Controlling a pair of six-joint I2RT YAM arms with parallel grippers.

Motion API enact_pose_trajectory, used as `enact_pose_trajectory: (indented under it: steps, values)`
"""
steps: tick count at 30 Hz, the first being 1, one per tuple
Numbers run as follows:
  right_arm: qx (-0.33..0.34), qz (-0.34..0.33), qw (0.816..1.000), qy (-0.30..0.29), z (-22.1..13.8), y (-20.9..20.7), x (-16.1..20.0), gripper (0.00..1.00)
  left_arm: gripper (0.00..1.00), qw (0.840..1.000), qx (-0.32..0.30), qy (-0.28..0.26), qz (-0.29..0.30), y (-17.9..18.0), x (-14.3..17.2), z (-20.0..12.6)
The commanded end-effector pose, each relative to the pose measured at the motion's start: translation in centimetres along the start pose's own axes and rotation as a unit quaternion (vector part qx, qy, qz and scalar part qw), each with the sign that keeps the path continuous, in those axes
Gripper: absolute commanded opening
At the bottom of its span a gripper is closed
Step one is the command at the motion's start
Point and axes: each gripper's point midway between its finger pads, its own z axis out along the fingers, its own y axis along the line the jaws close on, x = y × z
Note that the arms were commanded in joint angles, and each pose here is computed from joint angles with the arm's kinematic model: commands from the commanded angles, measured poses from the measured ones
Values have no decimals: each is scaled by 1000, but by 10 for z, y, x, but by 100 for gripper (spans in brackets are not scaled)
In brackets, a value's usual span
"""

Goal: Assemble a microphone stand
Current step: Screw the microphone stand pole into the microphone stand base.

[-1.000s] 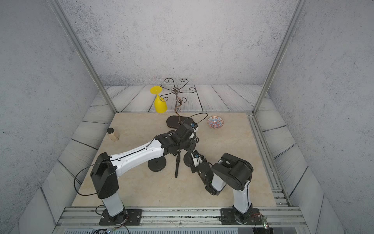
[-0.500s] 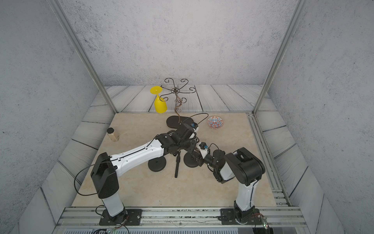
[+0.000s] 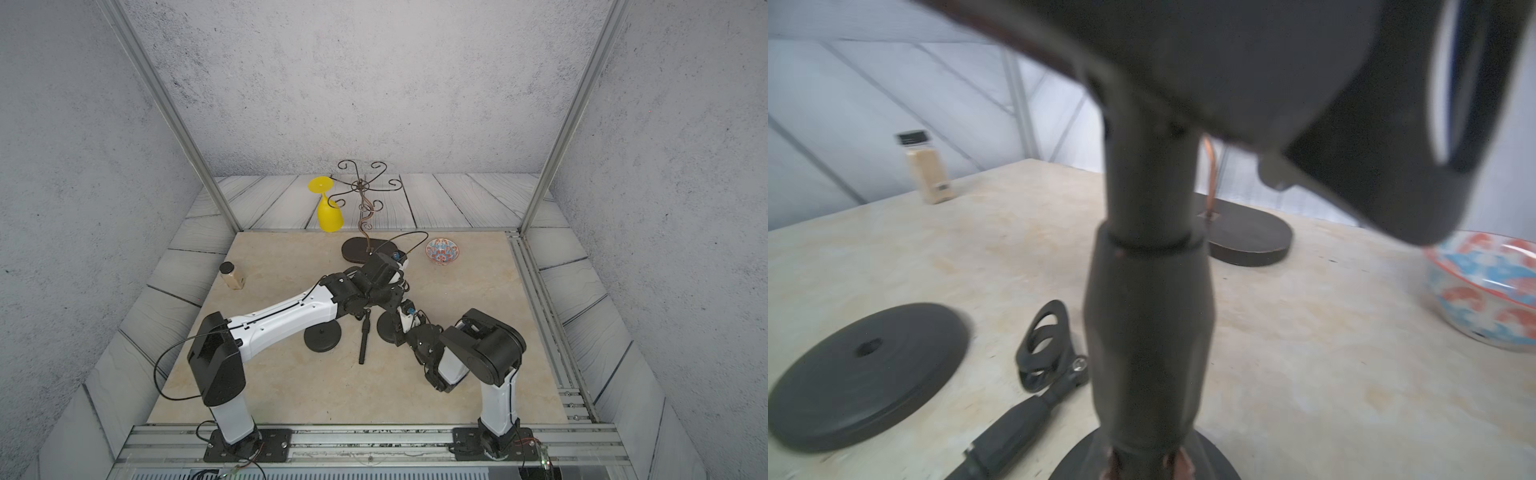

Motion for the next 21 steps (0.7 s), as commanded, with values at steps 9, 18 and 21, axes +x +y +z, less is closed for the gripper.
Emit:
enact_pose_trajectory:
  steps: [9, 18, 21]
  values:
    - [19, -71, 996, 50, -6, 20, 30, 36, 15, 988, -13, 154, 15, 6, 92, 21]
    - [-206, -6, 977, 44, -33, 14, 12, 60, 15, 988, -9, 153, 17, 4, 90, 22]
    - [-257, 8, 966, 36, -31, 13, 5, 59, 15, 988, -8, 152, 17, 4, 89, 21]
